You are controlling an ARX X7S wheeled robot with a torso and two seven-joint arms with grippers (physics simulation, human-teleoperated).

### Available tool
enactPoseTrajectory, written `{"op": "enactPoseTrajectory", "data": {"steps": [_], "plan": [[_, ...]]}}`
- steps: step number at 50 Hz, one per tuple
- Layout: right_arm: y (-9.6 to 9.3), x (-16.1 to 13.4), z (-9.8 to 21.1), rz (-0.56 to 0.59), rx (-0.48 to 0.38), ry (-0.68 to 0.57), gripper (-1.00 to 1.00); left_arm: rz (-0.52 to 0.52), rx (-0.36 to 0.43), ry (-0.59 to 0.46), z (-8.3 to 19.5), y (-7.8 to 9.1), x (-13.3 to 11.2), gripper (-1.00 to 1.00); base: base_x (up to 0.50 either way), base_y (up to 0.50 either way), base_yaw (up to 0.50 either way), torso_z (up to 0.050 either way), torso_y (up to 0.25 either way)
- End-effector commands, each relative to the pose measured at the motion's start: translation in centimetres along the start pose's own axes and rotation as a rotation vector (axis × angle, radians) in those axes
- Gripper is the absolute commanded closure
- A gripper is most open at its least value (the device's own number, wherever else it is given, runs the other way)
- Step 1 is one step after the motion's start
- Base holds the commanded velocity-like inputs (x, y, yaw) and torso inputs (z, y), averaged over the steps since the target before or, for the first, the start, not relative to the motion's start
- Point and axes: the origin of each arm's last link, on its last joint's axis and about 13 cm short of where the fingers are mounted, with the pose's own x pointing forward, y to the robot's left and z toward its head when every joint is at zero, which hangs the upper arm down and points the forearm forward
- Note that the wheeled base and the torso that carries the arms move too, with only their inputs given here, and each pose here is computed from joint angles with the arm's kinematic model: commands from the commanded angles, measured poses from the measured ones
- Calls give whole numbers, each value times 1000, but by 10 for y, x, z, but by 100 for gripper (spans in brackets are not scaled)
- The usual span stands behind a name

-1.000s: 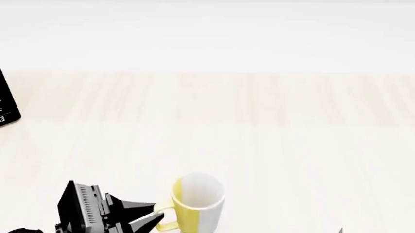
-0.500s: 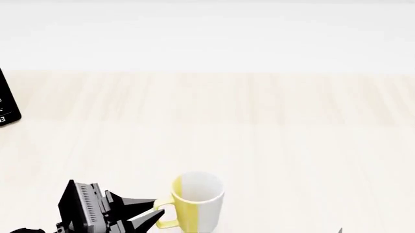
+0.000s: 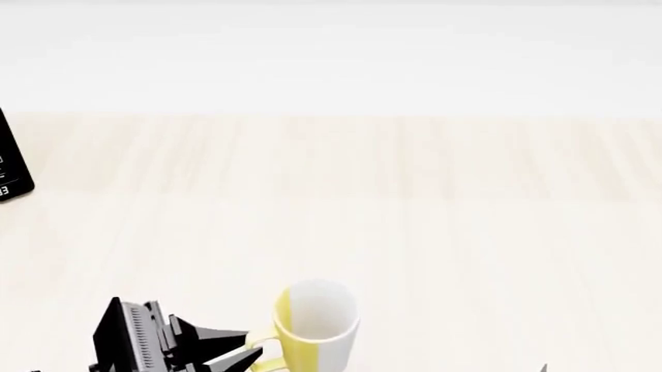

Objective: Put the yellow and white mug to the front of the white mug.

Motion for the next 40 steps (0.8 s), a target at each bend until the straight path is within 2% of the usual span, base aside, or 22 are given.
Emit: {"op": "enactPoseTrajectory", "data": {"steps": [1,28,29,40], "plan": [[0,0,0,1,0,0,-100,-51,-6,64,-10,-10,-1,100,0,0,0,0,0],[0,0,1,2,0,-5,-100,-36,23,58,-12,-11,0,100,0,0,0,0,0],[0,0,1,3,0,-5,-100,-20,31,65,-12,-11,0,-100,0,0,0,0,0],[1,0,1,6,1,-4,-100,-63,4,64,-12,-13,-1,-100,0,0,0,0,0]]}}
